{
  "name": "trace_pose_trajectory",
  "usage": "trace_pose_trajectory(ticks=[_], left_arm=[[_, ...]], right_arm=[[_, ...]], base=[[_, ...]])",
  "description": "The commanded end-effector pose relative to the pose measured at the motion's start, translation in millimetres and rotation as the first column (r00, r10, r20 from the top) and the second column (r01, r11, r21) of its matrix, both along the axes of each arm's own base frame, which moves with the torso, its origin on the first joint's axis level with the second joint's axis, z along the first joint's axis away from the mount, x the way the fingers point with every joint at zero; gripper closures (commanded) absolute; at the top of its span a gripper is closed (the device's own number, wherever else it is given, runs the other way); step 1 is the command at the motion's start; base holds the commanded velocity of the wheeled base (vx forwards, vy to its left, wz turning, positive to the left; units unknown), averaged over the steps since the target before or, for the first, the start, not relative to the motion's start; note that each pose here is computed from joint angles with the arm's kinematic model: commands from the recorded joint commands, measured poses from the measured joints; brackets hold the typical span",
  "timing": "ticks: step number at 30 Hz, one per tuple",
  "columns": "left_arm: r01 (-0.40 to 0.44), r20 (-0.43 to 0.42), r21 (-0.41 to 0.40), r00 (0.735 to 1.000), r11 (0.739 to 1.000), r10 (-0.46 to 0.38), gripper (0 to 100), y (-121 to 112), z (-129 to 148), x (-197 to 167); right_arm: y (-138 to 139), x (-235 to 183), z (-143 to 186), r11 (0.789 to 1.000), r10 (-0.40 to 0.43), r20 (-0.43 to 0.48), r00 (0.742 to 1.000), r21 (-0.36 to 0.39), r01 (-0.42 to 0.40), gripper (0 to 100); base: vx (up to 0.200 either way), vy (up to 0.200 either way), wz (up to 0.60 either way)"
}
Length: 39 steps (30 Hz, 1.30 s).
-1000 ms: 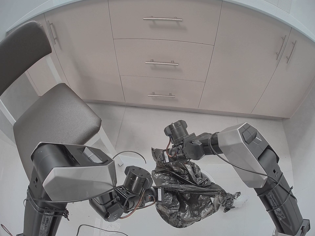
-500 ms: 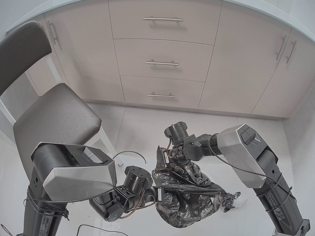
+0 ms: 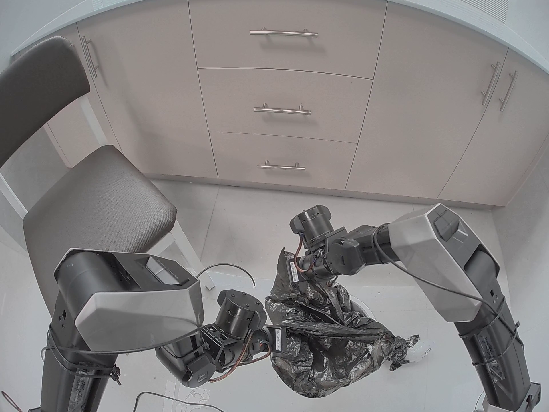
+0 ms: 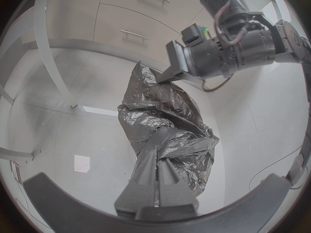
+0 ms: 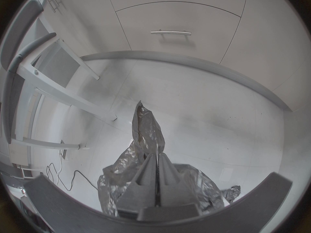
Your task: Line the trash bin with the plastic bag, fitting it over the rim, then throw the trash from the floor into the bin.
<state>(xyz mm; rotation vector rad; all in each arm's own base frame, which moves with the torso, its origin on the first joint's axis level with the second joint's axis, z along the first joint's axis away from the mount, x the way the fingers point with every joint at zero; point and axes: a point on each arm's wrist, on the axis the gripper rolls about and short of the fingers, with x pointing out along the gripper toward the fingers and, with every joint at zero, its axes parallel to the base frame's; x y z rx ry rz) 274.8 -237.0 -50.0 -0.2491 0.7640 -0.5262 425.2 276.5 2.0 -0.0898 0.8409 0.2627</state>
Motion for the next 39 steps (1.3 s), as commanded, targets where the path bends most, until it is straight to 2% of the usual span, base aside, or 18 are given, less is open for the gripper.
trace_pose_trajectory(ticks=[1,2,3,6,8,11,14,17,20,23,24,28,32,39], left_arm=[[-0.002,-0.001,0.0,1.0,1.0,0.002,100,0.2,-0.5,0.1],[-0.002,-0.001,0.0,1.0,1.0,0.002,100,0.2,-0.5,0.1],[-0.002,-0.001,0.0,1.0,1.0,0.002,100,0.2,-0.5,0.1],[-0.002,0.0,-0.001,1.0,1.0,0.002,100,0.2,0.1,0.2],[-0.002,-0.001,0.0,1.0,1.0,0.002,100,0.2,-0.5,0.1],[-0.002,-0.001,0.0,1.0,1.0,0.002,100,0.2,-0.5,0.1],[-0.003,-0.001,-0.002,1.0,1.0,0.003,100,0.2,0.1,0.2],[-0.003,-0.002,-0.001,1.0,1.0,0.003,100,0.2,-0.5,0.1],[-0.003,-0.001,-0.002,1.0,1.0,0.003,100,0.2,0.1,0.2],[-0.003,-0.002,-0.001,1.0,1.0,0.003,100,0.2,-0.5,0.1],[-0.003,-0.002,-0.001,1.0,1.0,0.003,100,0.4,-0.6,-0.1],[-0.003,0.009,-0.011,1.0,1.0,0.003,100,-0.1,-1.1,0.4],[-0.002,0.017,-0.016,1.0,1.0,0.002,100,0.7,-2.5,-0.4],[-0.001,0.023,-0.019,1.0,1.0,0.001,100,0.4,-1.9,-0.1]], right_arm=[[-16.4,-23.4,40.8,1.0,0.001,-0.049,0.999,-0.02,-0.002,100],[-16.4,-23.4,40.8,1.0,0.001,-0.049,0.999,-0.02,-0.002,100],[-24.9,-37.0,47.8,1.0,-0.003,-0.1,0.995,-0.029,0.0,100],[-34.2,-52.2,50.2,1.0,-0.008,-0.151,0.988,-0.016,0.006,100],[-46.3,-72.2,48.4,1.0,0.0,-0.219,0.976,-0.011,-0.003,100],[-52.5,-82.4,39.0,1.0,0.005,-0.234,0.972,0.005,-0.004,100],[-56.4,-88.3,21.5,1.0,0.01,-0.197,0.98,0.031,-0.004,100],[-56.1,-87.9,18.5,0.999,0.012,-0.176,0.984,0.044,-0.004,100],[-50.7,-75.1,36.2,0.996,0.036,-0.084,0.996,0.082,-0.029,100],[-42.3,-62.2,53.1,0.993,0.075,-0.008,0.997,0.087,-0.074,100],[-38.4,-56.2,59.4,0.992,0.095,0.026,0.995,0.084,-0.097,0],[-27.4,-40.5,59.8,0.986,0.16,0.055,0.986,0.031,-0.162,0],[-15.7,-22.6,39.9,0.974,0.225,0.059,0.972,-0.034,-0.224,0],[-6.8,-6.2,5.6,0.973,0.228,0.022,0.973,-0.052,-0.226,0]], base=[[0.0,0.0,0.0],[0.0,0.0,0.0],[0.0,0.0,0.0],[0.0,0.0,0.0],[0.0,0.0,0.0],[0.0,0.0,0.0],[0.0,0.0,0.0],[0.0,0.0,0.0],[0.0,0.0,0.0],[0.0,0.0,0.0],[0.0,0.0,0.0],[0.0,0.0,0.0],[0.0,0.0,0.0],[0.0,0.0,0.0]])
